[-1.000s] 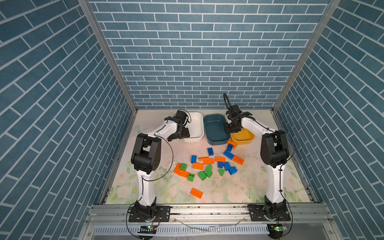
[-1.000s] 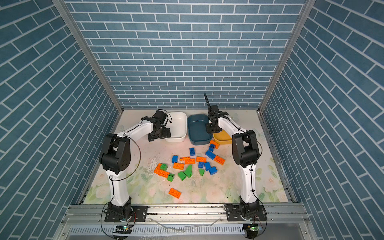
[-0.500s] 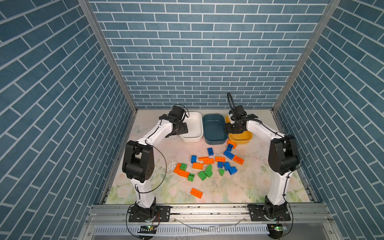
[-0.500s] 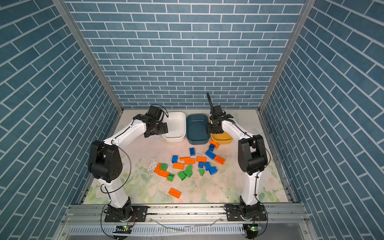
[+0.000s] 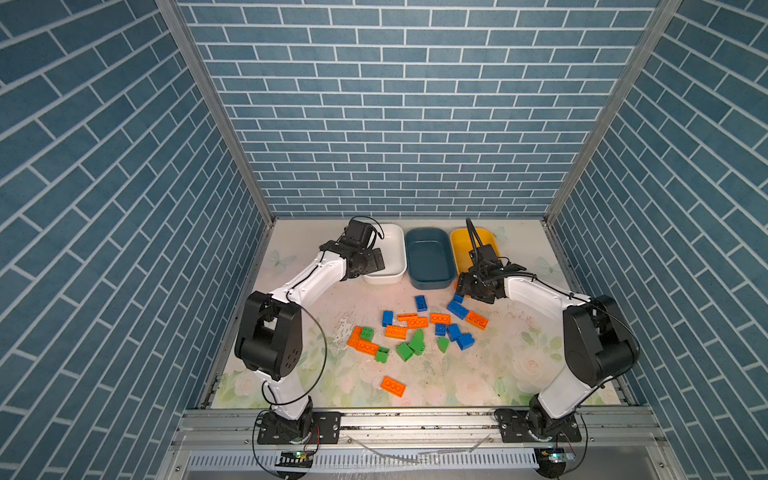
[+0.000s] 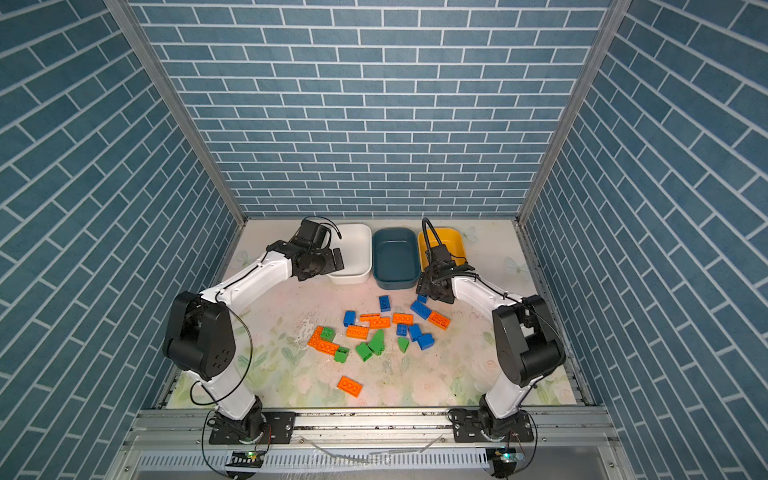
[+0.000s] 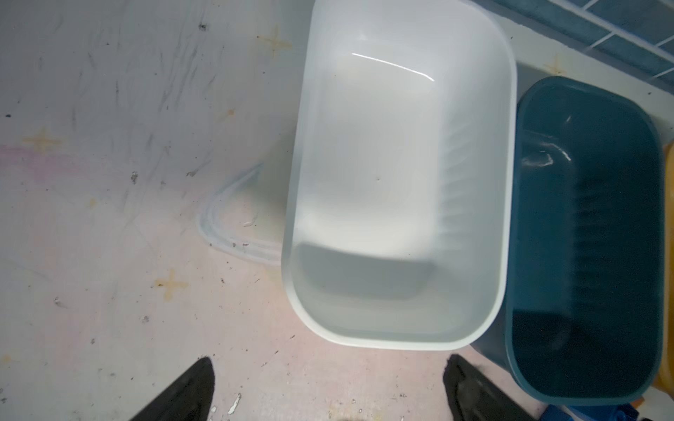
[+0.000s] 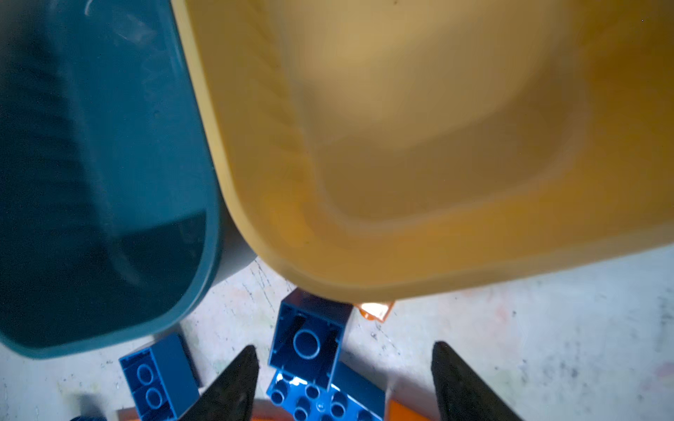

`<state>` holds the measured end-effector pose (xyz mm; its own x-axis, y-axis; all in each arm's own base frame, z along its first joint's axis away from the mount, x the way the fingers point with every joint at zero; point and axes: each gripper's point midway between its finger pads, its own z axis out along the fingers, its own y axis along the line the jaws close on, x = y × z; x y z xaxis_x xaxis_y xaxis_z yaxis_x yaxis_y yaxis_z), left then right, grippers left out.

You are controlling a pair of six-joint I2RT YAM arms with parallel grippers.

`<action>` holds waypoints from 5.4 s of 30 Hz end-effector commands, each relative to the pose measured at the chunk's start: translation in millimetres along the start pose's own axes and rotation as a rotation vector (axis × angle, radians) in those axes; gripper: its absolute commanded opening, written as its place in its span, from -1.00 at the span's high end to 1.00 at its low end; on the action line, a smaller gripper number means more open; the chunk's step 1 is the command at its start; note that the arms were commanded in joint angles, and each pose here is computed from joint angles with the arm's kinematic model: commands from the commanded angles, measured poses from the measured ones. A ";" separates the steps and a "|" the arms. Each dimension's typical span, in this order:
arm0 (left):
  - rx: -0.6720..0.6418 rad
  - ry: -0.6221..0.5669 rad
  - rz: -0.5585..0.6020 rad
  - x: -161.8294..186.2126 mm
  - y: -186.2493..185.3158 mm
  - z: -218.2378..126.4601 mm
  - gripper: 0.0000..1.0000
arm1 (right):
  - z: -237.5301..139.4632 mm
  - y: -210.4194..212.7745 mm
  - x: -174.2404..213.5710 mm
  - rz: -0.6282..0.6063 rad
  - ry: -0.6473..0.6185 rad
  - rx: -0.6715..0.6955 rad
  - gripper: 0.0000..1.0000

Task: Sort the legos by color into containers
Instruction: 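Lower the right gripper onto a blue brick and grasp it, then carry the blue brick over the yellow tub and release it, then grasp an orange brick near the tubs with the right gripper, then lower the orange brick into the teal tub and open the right gripper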

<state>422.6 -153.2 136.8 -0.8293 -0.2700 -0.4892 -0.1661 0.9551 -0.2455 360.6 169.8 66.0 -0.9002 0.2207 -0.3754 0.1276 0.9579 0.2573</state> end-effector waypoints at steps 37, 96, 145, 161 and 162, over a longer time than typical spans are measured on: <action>0.013 0.007 0.013 2.6 -9.8 2.8 -0.99 | -18.4 11.7 13.0 -0.217 -0.105 0.045 0.70; -0.065 0.260 0.505 20.5 -90.8 59.8 -0.99 | 2.1 1.0 -18.4 -0.133 -0.246 0.046 -0.69; -0.242 0.212 0.455 -0.1 -48.0 77.7 -0.99 | -25.1 65.8 20.8 -0.470 -0.253 -0.309 -0.03; 0.039 0.285 0.371 24.5 -88.7 68.0 -0.99 | 24.8 121.6 -54.9 -0.493 -0.118 -0.227 -0.05; 0.066 0.291 0.365 26.8 -93.3 67.7 -0.99 | 28.1 124.1 -58.1 -0.484 -0.116 -0.227 -0.05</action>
<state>456.0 -246.0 79.2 -0.9421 0.1587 -0.2953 0.1870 0.9799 -0.0699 438.6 284.1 105.3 -0.7481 -0.1581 -0.6445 -0.3959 0.8858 0.2422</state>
